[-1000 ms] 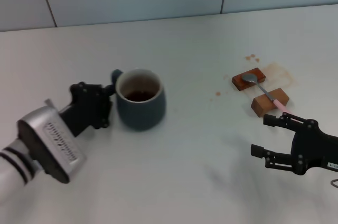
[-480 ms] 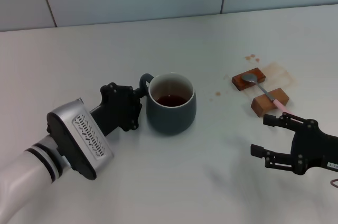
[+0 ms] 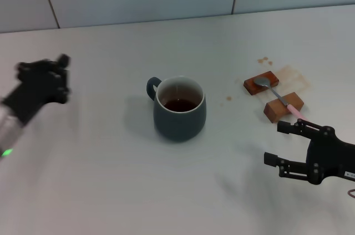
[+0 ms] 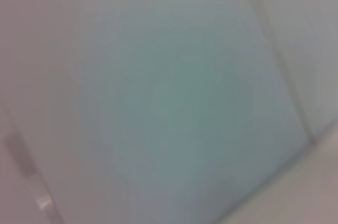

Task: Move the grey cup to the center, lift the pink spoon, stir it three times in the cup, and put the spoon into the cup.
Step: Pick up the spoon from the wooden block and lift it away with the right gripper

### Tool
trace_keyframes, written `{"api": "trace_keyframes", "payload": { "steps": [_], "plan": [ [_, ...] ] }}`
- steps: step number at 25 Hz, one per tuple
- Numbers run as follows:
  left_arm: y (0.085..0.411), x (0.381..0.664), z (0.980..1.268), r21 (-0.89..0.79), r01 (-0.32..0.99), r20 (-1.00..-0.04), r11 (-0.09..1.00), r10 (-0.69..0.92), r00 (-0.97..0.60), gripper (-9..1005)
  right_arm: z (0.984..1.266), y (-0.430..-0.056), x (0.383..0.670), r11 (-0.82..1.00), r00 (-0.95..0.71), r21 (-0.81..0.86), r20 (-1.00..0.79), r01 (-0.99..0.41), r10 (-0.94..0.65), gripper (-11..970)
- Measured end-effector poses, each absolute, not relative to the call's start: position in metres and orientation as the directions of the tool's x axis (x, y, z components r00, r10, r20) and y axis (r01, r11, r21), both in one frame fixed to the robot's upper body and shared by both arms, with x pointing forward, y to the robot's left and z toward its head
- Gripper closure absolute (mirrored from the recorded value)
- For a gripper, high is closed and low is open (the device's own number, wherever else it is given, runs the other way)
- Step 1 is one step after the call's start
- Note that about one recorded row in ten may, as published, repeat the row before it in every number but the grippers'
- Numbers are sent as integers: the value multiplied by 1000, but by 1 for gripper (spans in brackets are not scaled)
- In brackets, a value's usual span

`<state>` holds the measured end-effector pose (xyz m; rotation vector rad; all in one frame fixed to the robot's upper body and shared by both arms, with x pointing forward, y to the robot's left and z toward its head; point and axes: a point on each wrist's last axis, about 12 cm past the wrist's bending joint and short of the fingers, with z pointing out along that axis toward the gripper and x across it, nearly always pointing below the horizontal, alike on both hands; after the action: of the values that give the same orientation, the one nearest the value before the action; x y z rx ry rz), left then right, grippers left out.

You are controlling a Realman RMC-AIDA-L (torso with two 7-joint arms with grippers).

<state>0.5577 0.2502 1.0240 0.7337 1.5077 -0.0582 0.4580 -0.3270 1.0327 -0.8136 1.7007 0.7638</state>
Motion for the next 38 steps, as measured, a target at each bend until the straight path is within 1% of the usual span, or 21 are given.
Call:
{"api": "trace_keyframes", "payload": {
  "steps": [1, 3, 4, 6, 8, 9, 12, 13, 16, 18, 19, 22, 25, 26, 29, 34, 38],
  "plan": [
    [278, 551, 1032, 320, 474, -945, 820, 309, 104, 973, 1033, -327, 458, 565, -215, 96, -965, -820, -148, 131],
    [288, 544, 1035, 290, 495, -956, 819, 273, 108, 972, 1033, -327, 458, 564, -214, 95, -965, -820, -148, 131],
    [288, 544, 1035, 290, 495, -956, 819, 273, 108, 972, 1033, -327, 459, 563, -213, 94, -966, -821, -149, 131],
    [306, 527, 1043, 253, 606, -966, 754, 232, 114, 971, 1034, -326, 460, 561, -210, 92, -966, -823, -150, 131],
    [311, 519, 1045, 238, 664, -968, 709, 228, 103, 971, 1034, -326, 461, 560, -208, 90, -967, -824, -150, 131],
    [311, 519, 1045, 238, 664, -968, 709, 228, 103, 970, 1034, -326, 461, 560, -207, 89, -967, -824, -151, 131],
    [320, 506, 1050, 163, 753, -981, 637, 184, 56, 969, 1035, -326, 462, 559, -205, 89, -967, -824, -149, 131],
    [320, 506, 1050, 163, 753, -981, 637, 184, 56, 969, 1035, -326, 462, 558, -203, 88, -968, -825, -147, 131],
    [328, 500, 1058, 81, 824, -989, 560, 150, -5, 967, 1036, -326, 463, 561, -200, 89, -970, -823, -140, 131],
    [328, 500, 1058, 81, 824, -989, 560, 150, -5, 967, 1037, -326, 463, 562, -200, 89, -970, -823, -139, 131],
    [333, 498, 1060, 12, 840, -990, 542, 126, -68, 966, 1037, -326, 463, 562, -201, 89, -970, -822, -140, 131],
    [336, 497, 1062, -34, 835, -989, 549, 103, -109, 965, 1037, -326, 464, 563, -200, 88, -970, -822, -140, 131],
    [336, 497, 1062, -34, 835, -989, 549, 103, -109, 889, 1037, -327, 464, 564, -201, 89, -970, -821, -139, 132],
    [335, 498, 1063, -66, 840, -986, 539, 96, -139, 864, 1037, -326, 464, 564, -201, 89, -970, -821, -138, 132],
    [333, 498, 1064, -51, 853, -984, 520, 118, -131, 788, 1038, -326, 464, 563, -203, 95, -970, -821, -133, 132],
    [341, 497, 1071, -44, 871, -980, 490, 147, -132, 592, 1037, -328, 462, 567, -216, 109, -968, -817, -126, 132],
    [347, 494, 1073, -38, 882, -977, 469, 168, -131, 484, 1037, -329, 461, 568, -220, 112, -968, -815, -124, 132]
  ]
}}
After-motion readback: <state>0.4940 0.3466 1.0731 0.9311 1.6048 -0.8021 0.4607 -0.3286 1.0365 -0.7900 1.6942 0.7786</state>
